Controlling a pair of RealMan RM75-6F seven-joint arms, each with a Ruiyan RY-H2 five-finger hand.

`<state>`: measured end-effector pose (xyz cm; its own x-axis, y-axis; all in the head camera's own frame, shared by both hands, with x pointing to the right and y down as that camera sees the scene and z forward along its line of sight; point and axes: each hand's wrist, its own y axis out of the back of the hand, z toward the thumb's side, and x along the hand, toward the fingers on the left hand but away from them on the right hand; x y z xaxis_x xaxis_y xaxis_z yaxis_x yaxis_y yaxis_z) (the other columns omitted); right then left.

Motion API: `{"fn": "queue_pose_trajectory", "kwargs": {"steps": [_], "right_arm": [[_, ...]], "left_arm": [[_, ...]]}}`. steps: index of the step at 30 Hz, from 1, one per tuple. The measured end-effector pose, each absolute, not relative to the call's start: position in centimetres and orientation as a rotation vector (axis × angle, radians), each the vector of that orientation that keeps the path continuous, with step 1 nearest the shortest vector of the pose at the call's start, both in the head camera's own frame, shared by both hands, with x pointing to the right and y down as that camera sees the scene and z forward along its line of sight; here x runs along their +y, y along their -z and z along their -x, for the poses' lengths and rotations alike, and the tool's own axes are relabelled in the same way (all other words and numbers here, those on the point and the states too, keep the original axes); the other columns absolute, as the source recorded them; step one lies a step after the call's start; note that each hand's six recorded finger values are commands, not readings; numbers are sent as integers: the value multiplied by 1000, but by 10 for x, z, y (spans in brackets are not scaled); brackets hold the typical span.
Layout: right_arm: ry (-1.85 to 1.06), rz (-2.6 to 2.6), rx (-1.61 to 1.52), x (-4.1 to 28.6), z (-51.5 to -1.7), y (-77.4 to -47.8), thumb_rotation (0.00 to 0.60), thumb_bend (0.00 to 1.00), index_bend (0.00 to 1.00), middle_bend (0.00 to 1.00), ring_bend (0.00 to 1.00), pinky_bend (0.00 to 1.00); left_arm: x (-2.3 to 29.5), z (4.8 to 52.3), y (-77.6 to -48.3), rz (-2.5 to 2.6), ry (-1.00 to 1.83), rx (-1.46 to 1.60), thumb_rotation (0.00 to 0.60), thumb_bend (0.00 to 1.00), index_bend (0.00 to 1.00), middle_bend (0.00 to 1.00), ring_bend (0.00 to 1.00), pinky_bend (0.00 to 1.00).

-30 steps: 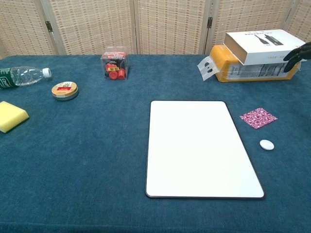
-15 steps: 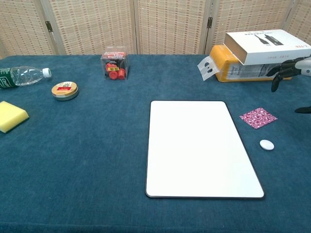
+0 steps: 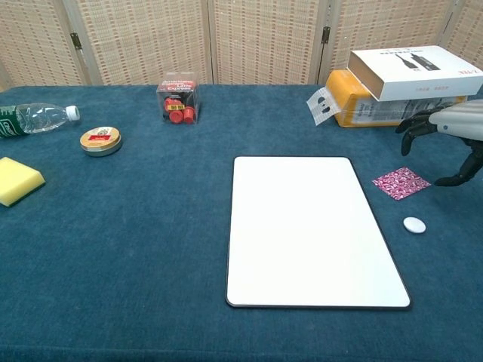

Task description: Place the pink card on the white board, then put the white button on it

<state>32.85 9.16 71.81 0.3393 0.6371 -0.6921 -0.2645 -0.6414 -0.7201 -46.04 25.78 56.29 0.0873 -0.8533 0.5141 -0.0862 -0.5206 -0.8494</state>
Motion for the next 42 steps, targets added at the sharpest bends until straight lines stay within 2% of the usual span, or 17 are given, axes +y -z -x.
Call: {"fn": "queue_pose_trajectory", "kwargs": {"steps": [15,42], "right_arm": [[-1423,1812,-258,85,-308,-735,600,157,329,103,0,0],[-1442,1821,-237,88,-308,-757,600,157,329,103,0,0]], "left_arm": [[256,465,-558,1721,1485,966,600,293,22,74,108,219],[255,469,-562,1707,1514,960,600,293,22,74,108,219]]}}
